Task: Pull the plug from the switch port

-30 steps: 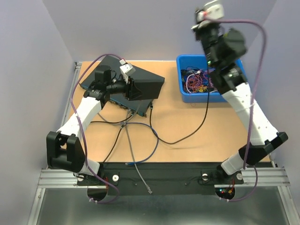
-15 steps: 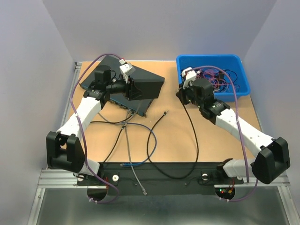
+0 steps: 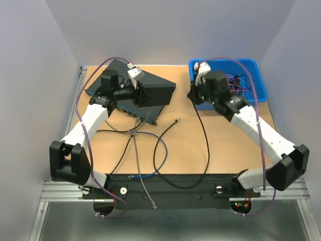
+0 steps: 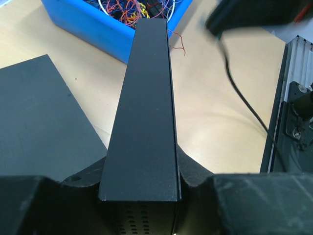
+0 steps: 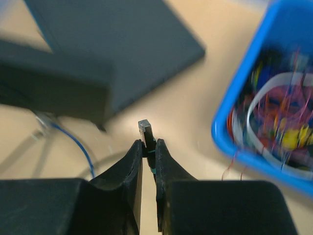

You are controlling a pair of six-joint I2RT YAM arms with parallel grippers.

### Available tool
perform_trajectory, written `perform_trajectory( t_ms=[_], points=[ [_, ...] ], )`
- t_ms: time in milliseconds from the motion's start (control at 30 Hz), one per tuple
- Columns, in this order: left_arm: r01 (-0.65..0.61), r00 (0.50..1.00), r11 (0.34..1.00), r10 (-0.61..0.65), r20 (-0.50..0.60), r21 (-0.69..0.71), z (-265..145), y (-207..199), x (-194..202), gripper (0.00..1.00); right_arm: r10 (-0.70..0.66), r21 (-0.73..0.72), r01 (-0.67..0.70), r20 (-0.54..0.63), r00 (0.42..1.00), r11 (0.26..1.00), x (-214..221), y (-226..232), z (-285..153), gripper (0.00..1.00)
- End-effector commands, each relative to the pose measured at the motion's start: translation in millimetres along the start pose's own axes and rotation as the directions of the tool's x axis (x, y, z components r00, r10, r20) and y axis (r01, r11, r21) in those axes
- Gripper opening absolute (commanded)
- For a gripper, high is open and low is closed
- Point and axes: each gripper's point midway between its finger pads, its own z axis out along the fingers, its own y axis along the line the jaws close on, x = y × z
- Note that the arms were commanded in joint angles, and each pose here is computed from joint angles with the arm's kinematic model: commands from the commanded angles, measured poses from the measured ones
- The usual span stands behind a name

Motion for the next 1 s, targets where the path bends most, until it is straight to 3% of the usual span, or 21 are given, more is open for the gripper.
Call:
perform_trajectory(
  t_ms=[0, 100, 167, 200, 267, 333, 367, 433, 500, 533, 567, 600, 633, 733, 767, 800, 967],
  points=[
    [-0.173, 0.976, 0.985, 0.171, 0.132, 0.005, -12, -15, -58, 0.0, -0.038, -0.126, 0.096, 0.398, 0.917, 0.987, -174, 39, -89, 0.0],
    [-0.186, 0.973, 0.982, 0.186, 0.14, -0.013, -12, -12, -63, 0.0, 0.039, -0.39, 0.224, 0.564, 0.825, 0.893, -249, 100, -171, 0.0],
    [-0.193, 0.968, 0.981, 0.194, 0.16, -0.021, -12, -11, -72, 0.0, 0.118, -0.525, 0.255, 0.576, 0.809, 0.812, -269, 127, -206, 0.01],
    [-0.195, 0.965, 0.98, 0.197, 0.173, -0.03, -14, -11, -80, 0.0, 0.178, -0.63, 0.31, 0.589, 0.788, 0.712, -285, 150, -243, 0.01],
    [-0.186, 0.965, 0.981, 0.192, 0.181, -0.051, -13, -4, -88, 0.0, 0.247, -0.706, 0.358, 0.599, 0.762, 0.61, -300, 167, -281, 0.0],
    [-0.202, 0.956, 0.976, 0.213, 0.201, -0.078, -16, 1, -107, 0.0, 0.336, -0.742, 0.476, 0.651, 0.681, 0.472, -318, 183, -347, 0.0],
    [-0.201, 0.957, 0.975, 0.217, 0.195, -0.095, -14, 9, -108, 0.0, 0.362, -0.725, 0.512, 0.681, 0.637, 0.461, -326, 184, -366, 0.01],
    [-0.208, 0.952, 0.967, 0.235, 0.197, -0.146, -18, 22, -118, 0.0, 0.42, -0.642, 0.56, 0.767, 0.485, 0.524, -350, 174, -406, 0.0],
    [-0.219, 0.949, 0.957, 0.254, 0.188, -0.189, -18, 33, -120, 0.0, 0.434, -0.522, 0.555, 0.851, 0.295, 0.648, -370, 154, -442, 0.01],
    [-0.224, 0.947, 0.952, 0.263, 0.185, -0.207, -19, 38, -121, 0.0, 0.413, -0.412, 0.584, 0.9, 0.14, 0.7, -366, 143, -490, 0.01],
    [-0.23, 0.945, 0.943, 0.276, 0.179, -0.24, -21, 45, -122, 0.0, 0.398, -0.405, 0.535, 0.907, 0.134, 0.742, -372, 135, -468, 0.0],
    [-0.231, 0.944, 0.937, 0.281, 0.174, -0.263, -23, 50, -123, 0.0, 0.39, -0.337, 0.499, 0.921, -0.003, 0.799, -376, 120, -495, 0.01],
    [-0.228, 0.943, 0.928, 0.286, 0.17, -0.294, -27, 57, -124, 0.0, 0.343, -0.266, 0.475, 0.936, -0.081, 0.839, -377, 111, -505, 0.0],
    [-0.204, 0.945, 0.894, 0.286, 0.157, -0.398, -46, 88, -125, 0.0, 0.238, -0.141, 0.351, 0.939, -0.25, 0.926, -381, 83, -541, 0.0],
    [-0.193, 0.947, 0.88, 0.282, 0.152, -0.435, -51, 99, -123, 0.0, 0.204, -0.113, 0.321, 0.943, -0.264, 0.94, -388, 79, -536, 0.01],
    [-0.19, 0.948, 0.867, 0.285, 0.145, -0.46, -55, 107, -122, 0.0, 0.188, -0.084, 0.304, 0.924, -0.332, 0.949, -385, 74, -565, 0.01],
    [-0.185, 0.945, 0.759, 0.311, 0.098, -0.624, -82, 159, -116, 0.0, 0.11, -0.04, 0.162, 0.888, -0.447, 0.986, -381, 48, -597, 0.01]
  ],
)
